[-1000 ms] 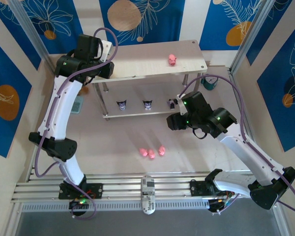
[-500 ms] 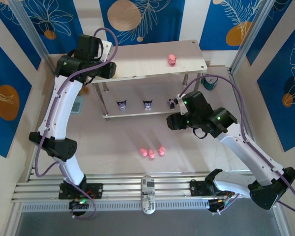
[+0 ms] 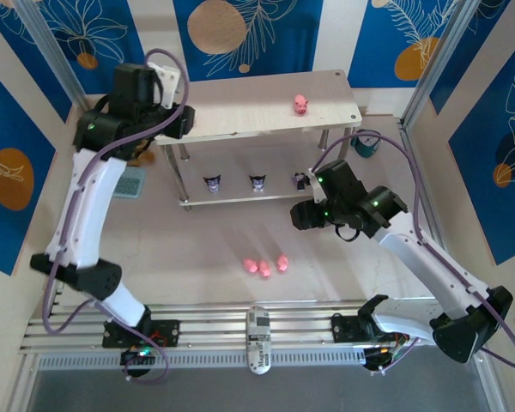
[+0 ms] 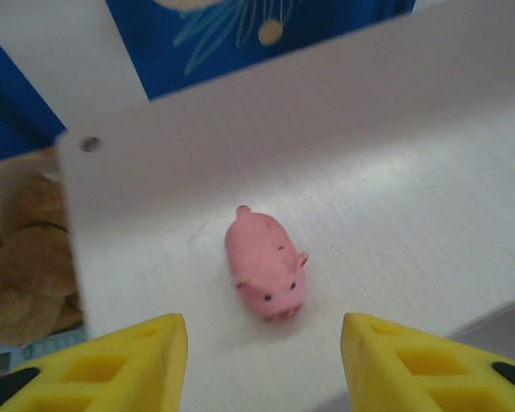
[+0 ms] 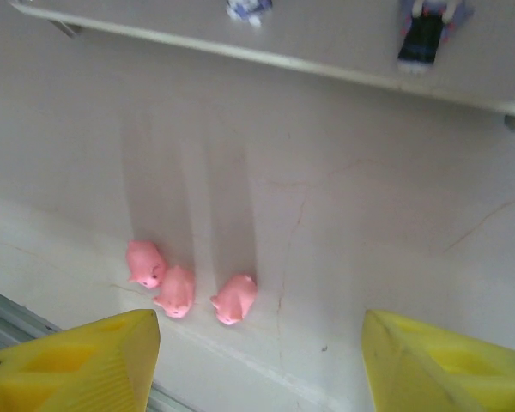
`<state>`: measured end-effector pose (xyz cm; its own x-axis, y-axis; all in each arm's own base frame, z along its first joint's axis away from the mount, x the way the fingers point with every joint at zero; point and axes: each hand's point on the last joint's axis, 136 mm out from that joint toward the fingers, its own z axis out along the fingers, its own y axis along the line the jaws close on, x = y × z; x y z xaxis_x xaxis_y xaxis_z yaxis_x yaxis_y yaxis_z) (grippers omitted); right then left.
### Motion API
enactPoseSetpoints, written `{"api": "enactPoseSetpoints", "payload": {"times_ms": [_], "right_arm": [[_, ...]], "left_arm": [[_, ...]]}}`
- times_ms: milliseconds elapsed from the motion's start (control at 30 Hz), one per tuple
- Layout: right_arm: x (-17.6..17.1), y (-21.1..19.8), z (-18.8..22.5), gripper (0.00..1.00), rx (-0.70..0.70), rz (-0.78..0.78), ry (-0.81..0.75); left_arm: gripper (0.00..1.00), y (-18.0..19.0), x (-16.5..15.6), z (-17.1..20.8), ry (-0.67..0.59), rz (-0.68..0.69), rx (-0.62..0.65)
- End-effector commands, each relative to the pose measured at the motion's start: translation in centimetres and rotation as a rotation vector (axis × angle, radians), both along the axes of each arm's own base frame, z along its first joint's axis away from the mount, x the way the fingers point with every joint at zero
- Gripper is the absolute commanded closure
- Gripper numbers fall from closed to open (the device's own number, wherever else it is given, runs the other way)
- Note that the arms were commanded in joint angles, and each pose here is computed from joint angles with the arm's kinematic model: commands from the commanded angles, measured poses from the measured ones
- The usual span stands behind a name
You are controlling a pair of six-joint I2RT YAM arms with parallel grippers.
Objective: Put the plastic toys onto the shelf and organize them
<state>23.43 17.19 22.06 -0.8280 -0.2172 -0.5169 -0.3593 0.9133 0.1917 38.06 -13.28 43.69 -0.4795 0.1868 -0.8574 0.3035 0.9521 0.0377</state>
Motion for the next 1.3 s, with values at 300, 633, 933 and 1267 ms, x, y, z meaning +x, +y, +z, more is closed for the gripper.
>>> {"api": "enactPoseSetpoints", "payload": {"times_ms": [300,633,933,1267], "right_arm": [[-3.7,1.8,-10.4,0.36,-0.051,-0.052,0.338],[-5.8,4.0,-15.8,0.36,-0.166,-0.080,0.520],[-6.0,5.5,-18.1,0.45,-0.202,-0.095,0.565],[-4.4,5.9,-19.6,0.63,-0.236,-0.122,0.536]], "left_arm": [[0.56,-1.1,-10.9,-5.5,0.057,-0.124,-0.101],[0.56,0.0,-15.4,-12.1,0.180,-0.115,-0.045],[0.54,0.6,-15.7,-12.5,0.170,-0.126,0.000],[0.53,0.9,-15.6,-12.8,0.161,-0.125,0.032]]}}
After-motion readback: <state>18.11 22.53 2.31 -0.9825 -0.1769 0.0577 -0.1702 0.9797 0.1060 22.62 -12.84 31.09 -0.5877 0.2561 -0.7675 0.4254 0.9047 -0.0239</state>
